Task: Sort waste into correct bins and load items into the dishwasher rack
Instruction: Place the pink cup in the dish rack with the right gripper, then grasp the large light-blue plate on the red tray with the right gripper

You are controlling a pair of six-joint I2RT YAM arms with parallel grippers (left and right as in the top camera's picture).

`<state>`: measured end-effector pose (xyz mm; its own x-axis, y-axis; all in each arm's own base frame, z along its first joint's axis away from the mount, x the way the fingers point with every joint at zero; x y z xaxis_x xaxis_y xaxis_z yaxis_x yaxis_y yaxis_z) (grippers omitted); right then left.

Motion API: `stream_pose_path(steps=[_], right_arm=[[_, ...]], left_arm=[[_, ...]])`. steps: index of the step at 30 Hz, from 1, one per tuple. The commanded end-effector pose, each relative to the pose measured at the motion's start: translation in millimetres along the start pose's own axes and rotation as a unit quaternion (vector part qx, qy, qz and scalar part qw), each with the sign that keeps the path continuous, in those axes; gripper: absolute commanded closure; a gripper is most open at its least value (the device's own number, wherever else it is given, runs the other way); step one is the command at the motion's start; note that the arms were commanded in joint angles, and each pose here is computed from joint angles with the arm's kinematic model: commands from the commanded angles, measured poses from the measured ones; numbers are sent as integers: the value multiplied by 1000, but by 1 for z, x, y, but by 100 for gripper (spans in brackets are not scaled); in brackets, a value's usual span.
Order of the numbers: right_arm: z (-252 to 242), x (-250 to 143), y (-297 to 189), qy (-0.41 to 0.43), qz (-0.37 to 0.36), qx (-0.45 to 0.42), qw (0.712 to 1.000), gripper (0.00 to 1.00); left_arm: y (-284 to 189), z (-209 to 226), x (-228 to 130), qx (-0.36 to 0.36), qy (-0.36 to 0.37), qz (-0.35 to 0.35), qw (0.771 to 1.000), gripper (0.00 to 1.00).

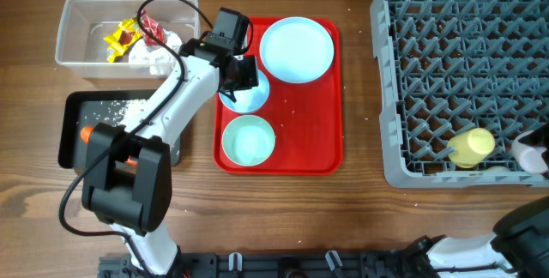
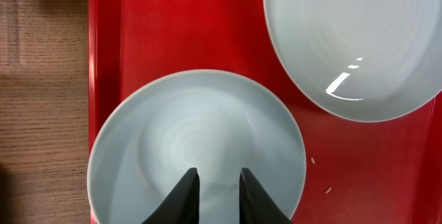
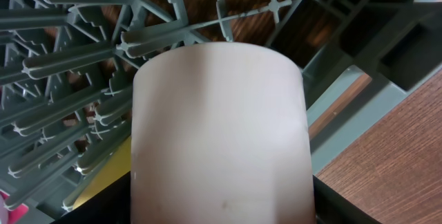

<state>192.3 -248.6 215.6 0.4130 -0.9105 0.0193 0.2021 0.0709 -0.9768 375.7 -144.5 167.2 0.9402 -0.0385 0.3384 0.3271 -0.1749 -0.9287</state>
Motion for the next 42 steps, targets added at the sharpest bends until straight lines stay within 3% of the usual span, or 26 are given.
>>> stream_pose_path(steps=[1,5,12,14,18,20,24,28,32,33,35,36,39,42], right_arm=[[-3,1,6,11,7,-8,1000,32],[-3,0,6,11,9,-8,1000,23],[-3,0,6,11,11,-3,1000,20],[0,0,3,10,12,14,1000,16],[18,-3,-50,-12,-55,70,996,11],[43,-25,-103,-60,-124,136,981,9],[102,-95,-162,-207,-192,212,936,10],[174,-169,-175,-347,-188,295,870,11],[247,-211,-140,-411,-131,317,845,11],[274,-220,-122,-423,-116,326,838,14],[311,-231,-86,-425,-92,324,840,14],[337,-241,-51,-434,-78,312,841,14],[365,-251,31,-428,-69,234,870,14],[372,-248,94,-419,-45,183,888,23]], left_arm=[[6,2,-3,11,7,8,1000,81],[6,1,-3,11,7,8,1000,81],[6,2,-3,11,7,8,1000,81],[6,2,-3,11,7,8,1000,81],[6,1,-3,11,7,8,1000,80],[6,1,-3,11,7,8,1000,74],[6,1,-3,11,7,8,1000,73],[6,4,-2,10,-17,8,1000,69],[-1,18,1,-24,-56,17,998,61],[-7,22,3,-25,-60,8,998,53],[-25,26,7,-27,-64,-12,998,47],[-47,27,10,-29,-61,-41,997,44],[-79,27,12,-24,-58,-84,994,21],[-83,28,11,-13,-59,-88,994,4]])
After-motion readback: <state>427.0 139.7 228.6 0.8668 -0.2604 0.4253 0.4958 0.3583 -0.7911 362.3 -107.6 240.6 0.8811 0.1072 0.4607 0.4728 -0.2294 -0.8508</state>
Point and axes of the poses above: each gripper's point midway between its finger pads, its own y axis out along the fingers, its own z axis along the line the jaws close on, x = y × z, the point moved 10 cm from there along -y, back along the fingers, and after that the axes turned 7 degrees about y, right-handed, at the moved point
